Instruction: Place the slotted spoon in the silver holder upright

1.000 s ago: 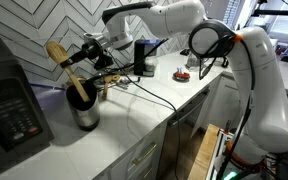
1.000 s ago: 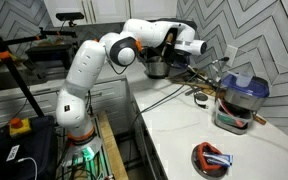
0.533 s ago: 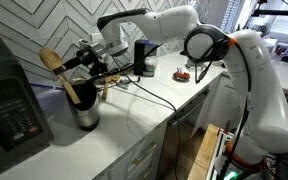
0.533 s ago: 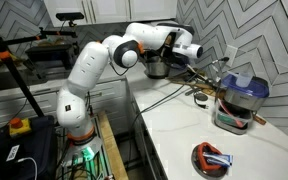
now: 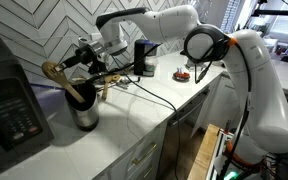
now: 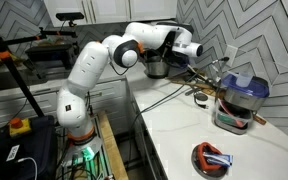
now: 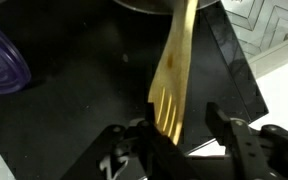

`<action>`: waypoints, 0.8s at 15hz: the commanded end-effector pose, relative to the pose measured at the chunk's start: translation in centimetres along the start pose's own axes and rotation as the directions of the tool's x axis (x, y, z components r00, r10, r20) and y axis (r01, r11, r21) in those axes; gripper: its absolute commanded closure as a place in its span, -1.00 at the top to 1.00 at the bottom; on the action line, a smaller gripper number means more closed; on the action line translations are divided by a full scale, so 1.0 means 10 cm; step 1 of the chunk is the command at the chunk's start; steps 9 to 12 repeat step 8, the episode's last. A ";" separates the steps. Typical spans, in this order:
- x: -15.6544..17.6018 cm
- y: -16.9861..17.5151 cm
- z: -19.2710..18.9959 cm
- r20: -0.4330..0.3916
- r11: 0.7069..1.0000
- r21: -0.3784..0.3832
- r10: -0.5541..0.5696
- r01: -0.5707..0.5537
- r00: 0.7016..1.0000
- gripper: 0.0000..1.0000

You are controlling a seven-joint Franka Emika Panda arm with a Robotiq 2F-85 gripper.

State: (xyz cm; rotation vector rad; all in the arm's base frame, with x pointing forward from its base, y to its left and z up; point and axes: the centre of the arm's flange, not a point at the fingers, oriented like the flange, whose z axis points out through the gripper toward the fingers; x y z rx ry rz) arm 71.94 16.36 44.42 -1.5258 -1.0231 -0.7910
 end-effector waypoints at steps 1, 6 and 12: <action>0.12 -0.11 -0.15 -0.022 0.997 -0.062 -0.052 0.050 0.998 0.73; 0.44 -0.30 -0.57 -0.146 0.957 -0.286 -0.094 0.049 0.985 1.00; 0.52 -0.13 -0.48 -0.116 0.973 -0.226 -0.078 0.050 0.990 1.00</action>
